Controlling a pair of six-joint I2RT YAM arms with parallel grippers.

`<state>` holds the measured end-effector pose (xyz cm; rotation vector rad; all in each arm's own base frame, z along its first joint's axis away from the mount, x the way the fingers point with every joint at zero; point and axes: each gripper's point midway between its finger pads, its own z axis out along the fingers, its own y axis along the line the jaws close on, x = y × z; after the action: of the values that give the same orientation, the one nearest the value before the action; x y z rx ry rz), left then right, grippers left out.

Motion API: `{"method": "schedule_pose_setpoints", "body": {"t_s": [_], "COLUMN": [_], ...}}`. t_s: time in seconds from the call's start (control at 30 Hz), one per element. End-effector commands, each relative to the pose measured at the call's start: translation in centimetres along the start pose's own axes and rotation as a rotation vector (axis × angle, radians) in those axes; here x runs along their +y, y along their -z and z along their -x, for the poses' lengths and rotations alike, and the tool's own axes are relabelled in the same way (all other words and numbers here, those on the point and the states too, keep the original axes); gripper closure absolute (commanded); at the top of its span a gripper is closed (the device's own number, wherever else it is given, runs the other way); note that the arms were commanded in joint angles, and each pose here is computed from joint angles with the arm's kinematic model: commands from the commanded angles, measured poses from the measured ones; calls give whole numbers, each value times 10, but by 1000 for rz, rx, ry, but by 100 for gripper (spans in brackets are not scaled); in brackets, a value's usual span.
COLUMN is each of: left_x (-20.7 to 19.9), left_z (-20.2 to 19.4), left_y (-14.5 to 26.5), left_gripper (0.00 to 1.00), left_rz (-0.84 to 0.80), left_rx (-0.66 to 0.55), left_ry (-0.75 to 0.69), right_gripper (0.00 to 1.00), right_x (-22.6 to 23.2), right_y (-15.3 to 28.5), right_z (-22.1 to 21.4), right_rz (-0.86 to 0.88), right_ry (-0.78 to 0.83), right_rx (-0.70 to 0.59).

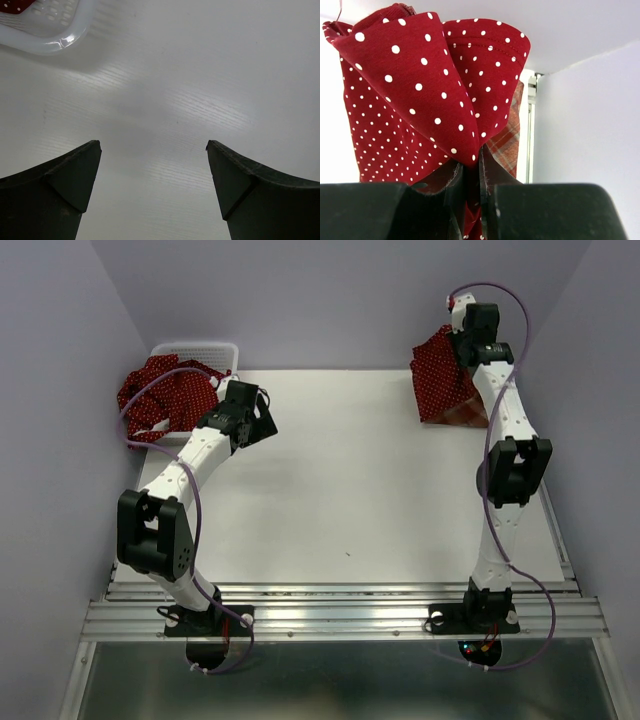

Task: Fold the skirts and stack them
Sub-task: Neatly place the folded skirt to the corner

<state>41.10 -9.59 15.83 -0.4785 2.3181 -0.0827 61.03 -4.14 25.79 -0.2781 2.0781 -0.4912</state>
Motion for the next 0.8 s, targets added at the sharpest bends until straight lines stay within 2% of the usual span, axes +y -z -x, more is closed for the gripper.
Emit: {"method": "schedule_pose_setpoints", "body": {"t_s": [0.0,0.2,0.37,0.77], "left_x": [-3,-4,-4,-4], "left_z": [20,18,14,12], "left_y": [6,3,0,-2], "left_gripper": [1,1,1,1], "left_rz": [3,4,9,11], "left_rx": [-45,-34,-21,-12], "left_ry": [-2,-5,-7,-10], "right_gripper": [99,99,99,99], "right_x": [-32,-33,-53,-61], "right_y": [-5,-25,-43,-79], "right_z": [16,-7,-27,-71], "right_rz": [-45,-22,-39,-23], "right_ry": [-92,-145,-211,-249], "right_rx": [-79,-41,-31,12]}}
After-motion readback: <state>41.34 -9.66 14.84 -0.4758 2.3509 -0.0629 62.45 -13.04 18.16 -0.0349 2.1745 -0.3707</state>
